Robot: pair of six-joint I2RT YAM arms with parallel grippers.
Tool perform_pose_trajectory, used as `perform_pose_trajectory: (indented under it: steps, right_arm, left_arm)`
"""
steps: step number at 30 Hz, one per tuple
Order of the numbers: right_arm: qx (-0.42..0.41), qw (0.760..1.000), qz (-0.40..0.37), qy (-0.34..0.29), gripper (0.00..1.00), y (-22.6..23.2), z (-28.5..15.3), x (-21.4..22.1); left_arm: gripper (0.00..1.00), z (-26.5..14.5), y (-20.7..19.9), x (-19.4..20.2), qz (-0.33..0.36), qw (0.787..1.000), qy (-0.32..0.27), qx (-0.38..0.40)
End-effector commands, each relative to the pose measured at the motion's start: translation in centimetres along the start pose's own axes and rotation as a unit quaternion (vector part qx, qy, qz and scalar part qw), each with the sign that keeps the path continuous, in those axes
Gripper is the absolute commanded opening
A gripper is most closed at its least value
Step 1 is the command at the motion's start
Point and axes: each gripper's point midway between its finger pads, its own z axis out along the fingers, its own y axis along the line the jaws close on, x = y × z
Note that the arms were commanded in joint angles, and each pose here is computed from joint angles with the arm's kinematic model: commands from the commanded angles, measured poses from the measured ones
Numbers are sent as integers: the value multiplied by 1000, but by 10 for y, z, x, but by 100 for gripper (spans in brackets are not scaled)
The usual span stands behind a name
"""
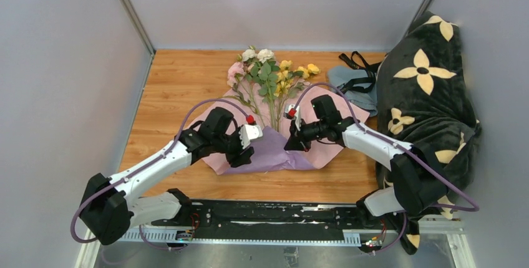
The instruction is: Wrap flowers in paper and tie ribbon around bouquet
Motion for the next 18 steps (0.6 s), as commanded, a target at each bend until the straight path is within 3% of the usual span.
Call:
perform_pose_trajectory:
  steps: [1, 4, 8, 9, 13, 18]
  right_arm:
    - [12, 1000, -2, -11, 0, -9, -3, -13]
    - [14, 1000, 4, -8, 0, -9, -4, -10]
    - [27, 1000, 8, -4, 1, -11, -7, -10]
    - [37, 999, 14, -2, 5, -13, -8, -10]
    - [124, 990, 59, 13, 33, -31, -24, -10]
    - [161, 985, 54, -43, 37, -13, -51, -51]
  left_arm:
    - [48, 16, 11, -12, -121, 991, -38, -28]
    - [36, 20, 12, -8, -134, 990, -35, -33]
    - [4, 23, 25, -8, -151, 986, -32, -62]
    - [1, 23, 30, -10, -149, 985, -35, -73]
    - [0, 28, 52, -8, -159, 979, -37, -124]
    - [0, 37, 59, -10, -192, 971, -49, -135]
